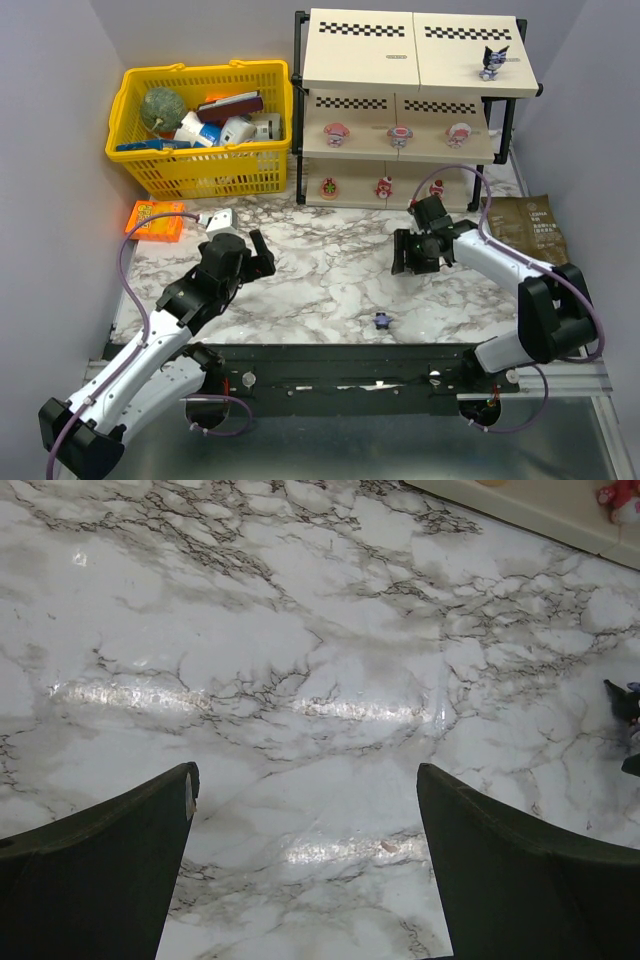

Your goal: Place and organize the plastic toys onto the shelf

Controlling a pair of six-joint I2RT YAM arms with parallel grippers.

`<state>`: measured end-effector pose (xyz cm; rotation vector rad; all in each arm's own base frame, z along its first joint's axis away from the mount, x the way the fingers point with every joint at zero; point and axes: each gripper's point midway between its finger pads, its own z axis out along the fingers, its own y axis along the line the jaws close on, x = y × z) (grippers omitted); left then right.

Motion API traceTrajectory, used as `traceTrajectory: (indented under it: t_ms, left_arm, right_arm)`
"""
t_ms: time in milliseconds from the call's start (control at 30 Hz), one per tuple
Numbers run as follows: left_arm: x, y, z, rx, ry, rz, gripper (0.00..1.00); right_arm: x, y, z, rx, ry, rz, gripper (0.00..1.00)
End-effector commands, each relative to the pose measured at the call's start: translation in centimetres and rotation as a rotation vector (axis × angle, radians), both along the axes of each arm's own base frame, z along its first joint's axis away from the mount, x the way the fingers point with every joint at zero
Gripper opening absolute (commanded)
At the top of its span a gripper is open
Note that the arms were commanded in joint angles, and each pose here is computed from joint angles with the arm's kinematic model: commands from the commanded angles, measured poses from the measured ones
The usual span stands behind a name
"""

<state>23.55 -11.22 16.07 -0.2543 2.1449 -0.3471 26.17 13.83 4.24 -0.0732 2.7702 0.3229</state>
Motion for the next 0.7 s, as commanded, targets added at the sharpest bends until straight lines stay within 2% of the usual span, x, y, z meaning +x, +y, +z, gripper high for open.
traceTrajectory:
  t_ms: [0,167,367,533,667]
  left_arm:
    - [-0.5,0.0,0.2,-0.007,0.004,-0.01,0.99]
    - [-0.6,0.0,0.6,-0.011,-0.004,-0.017,0.99]
    - [-0.7,-0.2,0.4,-0.014,0.01,-0.027,0.99]
    - [-1.2,-0.3,-0.3,-0.009,0.035,-0.044,0.99]
    - [-1.3,-0.5,-0.4,-0.009,0.043,-0.056,0.99]
  right_arm:
    - [0.0,0.5,2.8,0.021,-0.086,0.005,0.71]
    - [-2.5,3.6,5.7,0.09,-0.151,0.134,0.73]
    - [-8.8,5.2,3.7,0.084,0.006,0.17,0.74]
    - [-12.9,5.9,2.0,0.093,0.065,0.213,0.74]
    - [-14.1,5.8,0.8,0.077,0.076,0.216,0.74]
